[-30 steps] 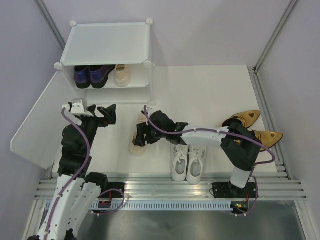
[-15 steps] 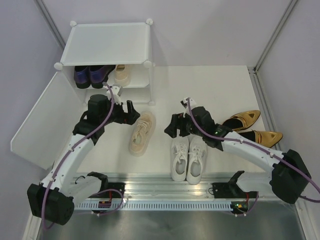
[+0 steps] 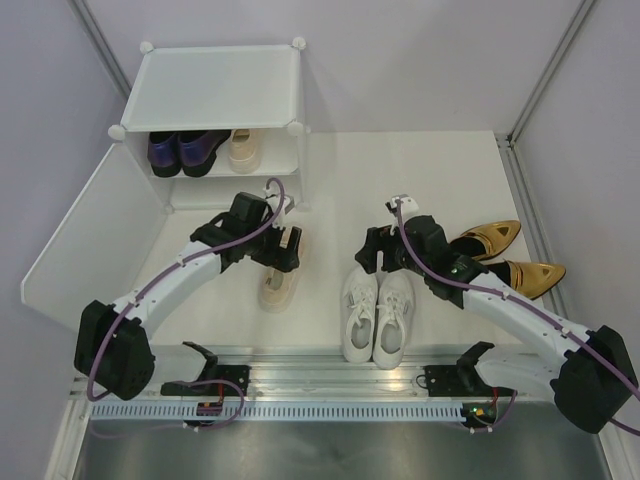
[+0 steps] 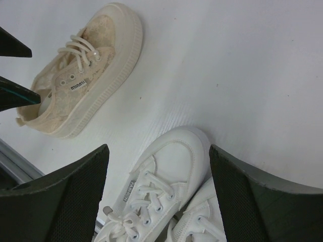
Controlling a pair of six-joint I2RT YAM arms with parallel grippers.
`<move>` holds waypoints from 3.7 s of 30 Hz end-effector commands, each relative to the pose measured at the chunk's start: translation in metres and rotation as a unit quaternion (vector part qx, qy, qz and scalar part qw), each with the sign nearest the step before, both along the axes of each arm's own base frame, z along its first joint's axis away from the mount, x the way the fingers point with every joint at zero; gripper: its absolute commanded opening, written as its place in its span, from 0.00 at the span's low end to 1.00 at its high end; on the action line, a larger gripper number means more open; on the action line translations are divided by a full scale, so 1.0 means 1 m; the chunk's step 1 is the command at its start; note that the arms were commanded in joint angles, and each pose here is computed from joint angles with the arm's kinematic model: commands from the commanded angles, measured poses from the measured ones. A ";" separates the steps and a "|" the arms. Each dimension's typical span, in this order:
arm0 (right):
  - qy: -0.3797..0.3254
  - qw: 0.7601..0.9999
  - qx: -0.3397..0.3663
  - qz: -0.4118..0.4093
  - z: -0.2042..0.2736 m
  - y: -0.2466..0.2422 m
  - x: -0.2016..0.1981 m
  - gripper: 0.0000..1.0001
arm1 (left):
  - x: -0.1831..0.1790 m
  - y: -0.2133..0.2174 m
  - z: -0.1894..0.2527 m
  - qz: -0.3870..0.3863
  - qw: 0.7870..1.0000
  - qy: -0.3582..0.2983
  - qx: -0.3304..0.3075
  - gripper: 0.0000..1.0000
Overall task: Place and organize the shoes in the shoe cabinet
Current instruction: Pick up the shoe from the center of the board, then place the shoe in the shoe cabinet.
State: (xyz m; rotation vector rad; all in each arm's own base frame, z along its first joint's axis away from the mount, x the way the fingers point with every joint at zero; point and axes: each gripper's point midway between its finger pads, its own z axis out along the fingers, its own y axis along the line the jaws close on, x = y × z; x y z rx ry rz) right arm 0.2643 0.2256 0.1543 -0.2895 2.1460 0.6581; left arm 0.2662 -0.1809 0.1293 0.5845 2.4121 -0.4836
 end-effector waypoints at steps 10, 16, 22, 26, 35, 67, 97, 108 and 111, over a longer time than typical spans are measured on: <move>-0.028 0.999 -0.027 -0.024 -0.004 -0.015 0.010 0.84 | 0.002 -0.010 -0.040 -0.023 0.997 0.062 0.048 0.90; -0.034 0.999 -0.027 -0.029 -0.002 -0.017 0.010 0.84 | -0.002 -0.011 -0.058 -0.030 0.992 0.085 0.089 0.71; -0.035 0.999 -0.027 -0.031 -0.003 -0.018 0.011 0.84 | -0.001 -0.003 -0.063 -0.024 0.988 0.083 0.127 0.38; -0.034 0.999 -0.027 -0.032 -0.004 -0.018 0.011 0.84 | 0.001 0.001 -0.062 -0.017 0.987 0.077 0.143 0.09; -0.035 0.998 -0.027 -0.033 -0.004 -0.019 0.010 0.84 | 0.006 -0.006 -0.035 -0.021 0.994 0.030 0.107 0.02; -0.050 0.998 -0.003 -0.035 0.011 -0.020 0.006 0.84 | 0.058 0.040 0.117 0.040 0.980 -0.183 0.065 0.02; -0.048 0.998 -0.006 -0.038 0.009 -0.020 0.007 0.84 | 0.188 0.035 0.200 0.081 0.965 -0.248 0.032 0.02; -0.044 0.998 -0.021 -0.046 0.002 -0.023 0.011 0.84 | 0.225 0.027 0.194 0.064 0.967 -0.245 0.000 0.02; -0.042 0.998 -0.026 -0.048 0.000 -0.023 0.013 0.84 | 0.231 0.021 0.194 0.057 0.967 -0.247 -0.009 0.02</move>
